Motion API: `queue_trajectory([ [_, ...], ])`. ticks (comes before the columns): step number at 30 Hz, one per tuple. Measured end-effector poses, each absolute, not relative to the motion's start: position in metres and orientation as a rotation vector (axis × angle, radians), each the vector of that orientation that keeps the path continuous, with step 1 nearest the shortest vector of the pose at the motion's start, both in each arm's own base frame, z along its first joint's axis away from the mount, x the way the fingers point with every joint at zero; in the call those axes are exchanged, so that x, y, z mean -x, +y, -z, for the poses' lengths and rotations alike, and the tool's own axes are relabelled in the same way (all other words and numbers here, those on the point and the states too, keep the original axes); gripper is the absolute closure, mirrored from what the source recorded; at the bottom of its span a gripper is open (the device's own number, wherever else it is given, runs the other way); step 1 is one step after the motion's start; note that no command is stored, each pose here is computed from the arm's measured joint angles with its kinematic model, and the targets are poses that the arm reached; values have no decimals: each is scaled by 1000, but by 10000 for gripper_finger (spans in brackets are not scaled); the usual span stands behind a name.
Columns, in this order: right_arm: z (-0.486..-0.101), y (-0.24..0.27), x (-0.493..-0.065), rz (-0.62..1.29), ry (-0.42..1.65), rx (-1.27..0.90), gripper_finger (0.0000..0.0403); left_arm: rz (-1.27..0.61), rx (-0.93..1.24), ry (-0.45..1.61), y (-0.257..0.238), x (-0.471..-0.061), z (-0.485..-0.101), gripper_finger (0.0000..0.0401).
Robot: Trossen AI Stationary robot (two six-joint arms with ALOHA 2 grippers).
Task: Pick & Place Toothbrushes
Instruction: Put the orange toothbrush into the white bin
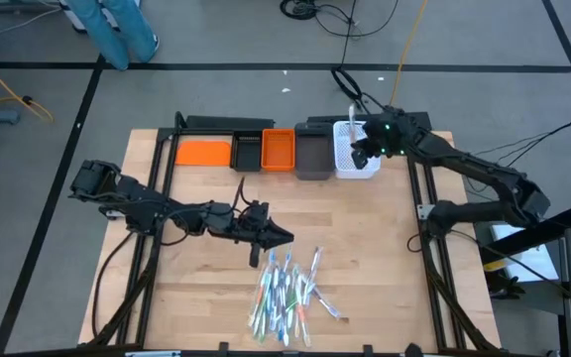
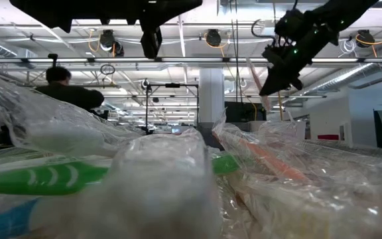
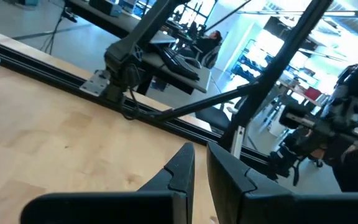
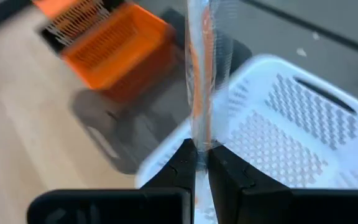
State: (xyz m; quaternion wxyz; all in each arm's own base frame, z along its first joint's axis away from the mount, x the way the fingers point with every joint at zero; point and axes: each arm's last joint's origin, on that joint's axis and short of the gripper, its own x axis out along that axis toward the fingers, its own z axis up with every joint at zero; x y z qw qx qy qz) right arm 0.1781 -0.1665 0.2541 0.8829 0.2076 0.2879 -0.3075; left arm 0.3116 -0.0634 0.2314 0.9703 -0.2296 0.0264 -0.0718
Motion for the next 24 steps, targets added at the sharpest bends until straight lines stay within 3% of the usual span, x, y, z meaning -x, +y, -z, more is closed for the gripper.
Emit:
queue_trajectory([
  [12, -205, -206, -170, 618, 763, -571, 388, 103, 436, 77, -52, -314, -228, 359],
  [24, -197, -208, -156, 620, 873, -599, 388, 102, 433, 83, -52, -314, -227, 359],
])
